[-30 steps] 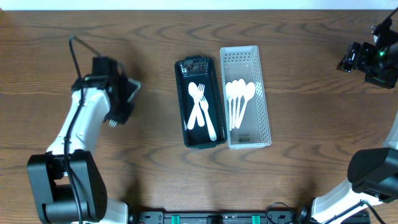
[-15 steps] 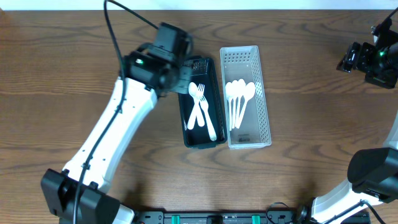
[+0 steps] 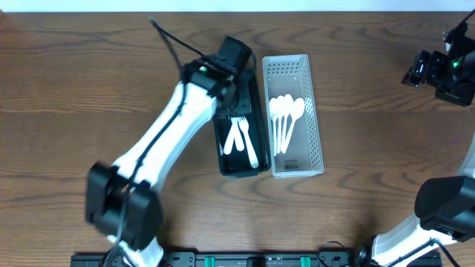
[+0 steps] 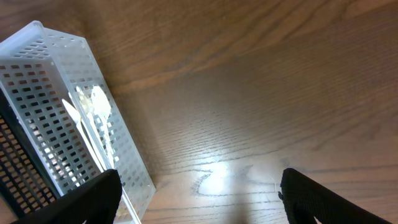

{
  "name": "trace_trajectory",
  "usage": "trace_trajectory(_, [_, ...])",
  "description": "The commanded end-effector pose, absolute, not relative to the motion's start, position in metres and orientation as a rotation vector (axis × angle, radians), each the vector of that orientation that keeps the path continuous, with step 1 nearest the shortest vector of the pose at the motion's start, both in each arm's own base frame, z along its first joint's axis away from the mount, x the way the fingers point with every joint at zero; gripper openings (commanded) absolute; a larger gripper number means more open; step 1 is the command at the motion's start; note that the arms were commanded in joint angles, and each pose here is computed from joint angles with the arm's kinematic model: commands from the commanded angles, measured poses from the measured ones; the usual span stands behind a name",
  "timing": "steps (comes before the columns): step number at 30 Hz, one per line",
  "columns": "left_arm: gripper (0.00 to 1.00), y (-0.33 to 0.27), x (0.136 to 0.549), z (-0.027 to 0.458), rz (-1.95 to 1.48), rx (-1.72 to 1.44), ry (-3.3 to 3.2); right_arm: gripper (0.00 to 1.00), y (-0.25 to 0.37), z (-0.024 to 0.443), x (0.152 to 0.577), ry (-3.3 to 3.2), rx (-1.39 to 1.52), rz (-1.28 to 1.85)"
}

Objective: Pack container

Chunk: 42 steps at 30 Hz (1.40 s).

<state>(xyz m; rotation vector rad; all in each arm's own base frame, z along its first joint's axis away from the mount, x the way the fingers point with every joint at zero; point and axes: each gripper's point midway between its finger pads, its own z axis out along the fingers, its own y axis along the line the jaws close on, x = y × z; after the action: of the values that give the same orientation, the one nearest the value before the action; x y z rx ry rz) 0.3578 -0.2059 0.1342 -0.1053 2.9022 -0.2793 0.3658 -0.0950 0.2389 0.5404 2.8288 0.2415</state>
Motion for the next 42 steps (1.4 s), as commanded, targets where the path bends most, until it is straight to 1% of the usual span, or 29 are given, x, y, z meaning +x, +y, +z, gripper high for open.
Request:
trace_trajectory(1, [0.06,-0.21,0.355,0.101,-0.263,-0.166,2.992,0.85,-0.097,0.246,0.366,2.812,0.531,0.23])
trace_trajectory(6, [0.06,-0.209,0.353,0.07,-0.201,-0.174,3.065,0.85,-0.096,0.245,0.363,2.824,0.535,0.234])
trace_trajectory(10, [0.07,-0.208,0.35,0.055,-0.171,-0.179,3.101,0.85,-0.096,0.245,0.363,2.825,0.535,0.234])
trace_trajectory(12, [0.17,-0.208,0.35,0.054,-0.168,-0.179,3.103,0.85,-0.096,0.245,0.363,2.825,0.535,0.234])
trace_trajectory(16, [0.44,-0.208,0.352,0.055,-0.173,-0.168,3.096,0.85,-0.096,0.245,0.363,2.824,0.535,0.233])
trace_trajectory(17, [0.51,-0.207,0.353,0.055,-0.158,-0.136,3.091,0.85,-0.096,0.245,0.363,2.824,0.535,0.233])
trace_trajectory(18, [0.54,-0.204,0.354,0.054,-0.132,-0.097,3.083,0.85,-0.096,0.245,0.363,2.824,0.533,0.233])
trace_trajectory(20, [0.66,-0.199,0.357,0.054,-0.087,-0.029,3.068,0.84,-0.097,0.245,0.364,2.825,0.503,0.228])
trace_trajectory(21, [0.7,-0.199,0.357,0.055,-0.083,0.005,3.066,0.83,-0.097,0.245,0.365,2.823,0.483,0.223])
trace_trajectory(23, [0.72,-0.199,0.358,0.058,-0.086,0.086,3.054,0.82,-0.098,0.247,0.37,2.806,0.455,0.214])
trace_trajectory(25, [0.79,-0.198,0.363,0.066,-0.067,0.169,3.017,0.82,-0.098,0.25,0.379,2.777,0.391,0.197])
trace_trajectory(28, [0.84,-0.189,0.376,0.094,0.003,0.249,2.91,0.83,-0.084,0.256,0.398,2.722,0.261,0.177])
trace_trajectory(30, [0.88,-0.178,0.384,0.117,0.073,0.239,2.832,0.84,-0.065,0.262,0.413,2.681,0.163,0.174])
trace_trajectory(32, [0.97,-0.161,0.392,0.147,0.136,0.189,2.737,0.86,-0.038,0.269,0.431,2.624,0.051,0.176])
trace_trajectory(33, [0.99,-0.154,0.395,0.159,0.148,0.163,2.7,0.87,-0.025,0.273,0.439,2.594,0.011,0.176])
trace_trajectory(36, [0.98,-0.131,0.403,0.197,0.17,0.072,2.589,0.91,0.02,0.291,0.468,2.461,-0.12,0.189])
trace_trajectory(38, [0.98,-0.11,0.408,0.22,0.173,-0.006,2.524,0.99,0.048,0.302,0.484,2.376,-0.195,0.203])
trace_trajectory(42, [0.98,-0.067,0.421,0.24,0.175,-0.155,2.451,0.99,0.085,0.315,0.512,2.241,-0.284,0.206])
